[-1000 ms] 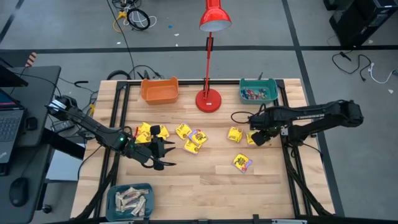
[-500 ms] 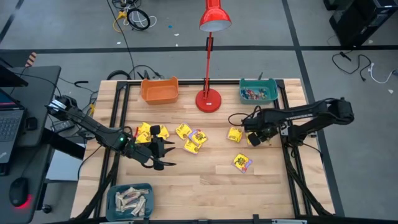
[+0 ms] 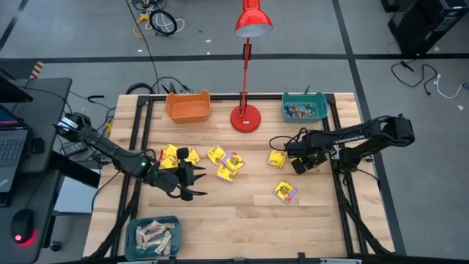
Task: Sort candy
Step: Put the small green candy into the green bin
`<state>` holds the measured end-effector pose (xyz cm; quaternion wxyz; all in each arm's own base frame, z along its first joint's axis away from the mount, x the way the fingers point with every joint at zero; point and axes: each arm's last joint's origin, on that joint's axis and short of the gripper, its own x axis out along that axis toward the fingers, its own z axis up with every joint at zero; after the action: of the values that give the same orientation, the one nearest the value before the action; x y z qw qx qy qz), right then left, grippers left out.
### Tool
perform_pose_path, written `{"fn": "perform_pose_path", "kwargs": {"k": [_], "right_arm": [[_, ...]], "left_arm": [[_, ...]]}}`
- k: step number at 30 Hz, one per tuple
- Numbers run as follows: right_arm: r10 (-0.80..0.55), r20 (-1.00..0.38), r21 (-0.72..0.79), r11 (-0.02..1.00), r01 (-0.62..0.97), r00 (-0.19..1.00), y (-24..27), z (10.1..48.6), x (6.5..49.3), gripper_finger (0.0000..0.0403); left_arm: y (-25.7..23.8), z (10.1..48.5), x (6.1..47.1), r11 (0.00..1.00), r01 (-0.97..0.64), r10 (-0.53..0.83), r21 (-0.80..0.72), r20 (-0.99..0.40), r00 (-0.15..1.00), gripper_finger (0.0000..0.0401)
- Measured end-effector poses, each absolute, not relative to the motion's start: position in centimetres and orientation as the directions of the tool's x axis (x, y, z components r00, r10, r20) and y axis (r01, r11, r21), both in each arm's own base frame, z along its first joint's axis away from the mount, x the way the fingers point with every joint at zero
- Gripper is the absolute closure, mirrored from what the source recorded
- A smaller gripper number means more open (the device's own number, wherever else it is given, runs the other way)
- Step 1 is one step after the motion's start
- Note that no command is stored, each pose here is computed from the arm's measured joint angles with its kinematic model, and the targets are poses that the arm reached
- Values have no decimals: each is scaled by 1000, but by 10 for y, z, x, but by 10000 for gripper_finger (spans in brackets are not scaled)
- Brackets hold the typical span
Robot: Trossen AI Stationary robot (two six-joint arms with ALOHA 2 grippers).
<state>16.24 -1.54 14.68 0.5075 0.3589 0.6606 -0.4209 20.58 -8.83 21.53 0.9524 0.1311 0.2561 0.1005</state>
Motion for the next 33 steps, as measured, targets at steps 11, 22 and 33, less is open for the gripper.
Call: {"fn": "perform_pose_path", "kwargs": {"k": [11, 22, 33], "right_arm": [[23, -970, -215, 367, 905, -240, -16, 141, 158, 279], [-8, -971, -222, 391, 893, -238, -16, 131, 152, 279], [11, -975, -200, 396, 896, -222, -16, 131, 153, 362]], "left_arm": [[-88, 215, 206, 944, -123, 260, 305, -464, 847, 313], [-88, 215, 206, 945, -123, 260, 304, -464, 847, 313], [-88, 215, 206, 945, -123, 260, 304, -464, 847, 313]]}}
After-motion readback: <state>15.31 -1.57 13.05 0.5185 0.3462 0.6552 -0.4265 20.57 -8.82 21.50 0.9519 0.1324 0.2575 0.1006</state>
